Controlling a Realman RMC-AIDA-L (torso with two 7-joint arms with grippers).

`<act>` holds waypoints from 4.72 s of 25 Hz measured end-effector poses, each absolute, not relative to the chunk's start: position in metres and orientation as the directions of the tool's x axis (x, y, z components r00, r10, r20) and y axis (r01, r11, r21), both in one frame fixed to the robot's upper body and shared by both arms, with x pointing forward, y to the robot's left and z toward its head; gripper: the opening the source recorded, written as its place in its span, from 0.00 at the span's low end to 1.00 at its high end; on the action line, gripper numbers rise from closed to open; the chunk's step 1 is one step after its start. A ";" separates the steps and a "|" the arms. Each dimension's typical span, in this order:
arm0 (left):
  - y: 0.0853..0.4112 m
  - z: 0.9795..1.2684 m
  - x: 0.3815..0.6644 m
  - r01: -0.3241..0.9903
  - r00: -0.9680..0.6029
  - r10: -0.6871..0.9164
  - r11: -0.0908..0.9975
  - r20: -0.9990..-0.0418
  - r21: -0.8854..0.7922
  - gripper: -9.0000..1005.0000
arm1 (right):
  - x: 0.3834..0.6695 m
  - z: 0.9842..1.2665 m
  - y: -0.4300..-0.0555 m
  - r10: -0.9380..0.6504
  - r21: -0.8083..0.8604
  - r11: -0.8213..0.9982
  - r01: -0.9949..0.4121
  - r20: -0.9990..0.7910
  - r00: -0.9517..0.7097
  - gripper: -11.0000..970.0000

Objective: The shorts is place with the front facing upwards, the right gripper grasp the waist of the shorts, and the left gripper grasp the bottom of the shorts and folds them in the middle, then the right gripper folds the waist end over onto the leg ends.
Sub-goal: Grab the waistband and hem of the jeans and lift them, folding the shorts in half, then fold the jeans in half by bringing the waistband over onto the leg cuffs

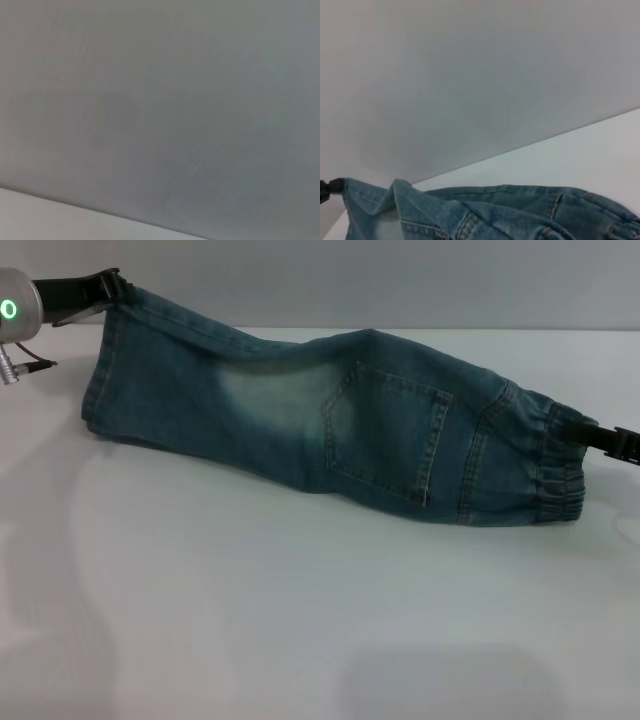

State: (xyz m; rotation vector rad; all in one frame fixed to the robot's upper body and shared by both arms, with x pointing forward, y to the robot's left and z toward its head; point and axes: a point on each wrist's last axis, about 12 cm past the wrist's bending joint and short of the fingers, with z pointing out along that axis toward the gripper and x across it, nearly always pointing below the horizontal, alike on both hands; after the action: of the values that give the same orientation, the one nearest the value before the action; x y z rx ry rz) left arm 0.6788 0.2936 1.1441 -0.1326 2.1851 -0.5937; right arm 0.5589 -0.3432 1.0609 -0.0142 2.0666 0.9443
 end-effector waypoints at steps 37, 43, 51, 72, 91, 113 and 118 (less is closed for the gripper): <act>0.277 1.141 0.689 0.106 -0.583 -0.221 0.933 -0.781 -0.343 0.23 | 0.578 1.063 -0.331 0.343 0.623 0.727 -0.291 -0.696 -0.631 0.02; 0.276 1.141 0.689 0.101 -0.576 -0.224 0.935 -0.786 -0.341 0.48 | 0.577 1.063 -0.329 0.344 0.626 0.723 -0.293 -0.693 -0.634 0.02; 0.274 1.140 0.689 0.098 -0.572 -0.227 0.935 -0.788 -0.340 0.67 | 0.578 1.062 -0.331 0.350 0.624 0.730 -0.279 -0.691 -0.633 0.03; 0.275 1.139 0.688 0.094 -0.568 -0.232 0.935 -0.790 -0.343 0.78 | 0.583 1.062 -0.346 0.397 0.609 0.771 -0.186 -0.688 -0.608 0.57; 0.265 1.145 0.689 0.187 -0.504 -0.223 0.915 -0.834 -0.358 0.78 | 0.605 1.094 -0.311 0.263 0.503 0.750 -0.430 -0.823 -0.504 0.77; 0.261 1.150 0.690 0.230 -0.458 -0.246 0.895 -0.854 -0.381 0.77 | 0.596 1.050 -0.314 0.242 0.462 0.844 -0.270 -0.779 -0.578 0.77; 0.261 1.150 0.689 0.232 -0.459 -0.246 0.894 -0.854 -0.383 0.77 | 0.597 1.052 -0.319 0.239 0.449 0.855 -0.261 -0.787 -0.569 0.77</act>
State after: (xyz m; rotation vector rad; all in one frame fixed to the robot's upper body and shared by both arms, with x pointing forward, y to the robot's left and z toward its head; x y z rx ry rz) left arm 0.6894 0.2607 1.1503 -0.0106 1.9721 -0.5509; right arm 0.5967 -0.3187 1.0516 -0.0159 2.0724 0.6620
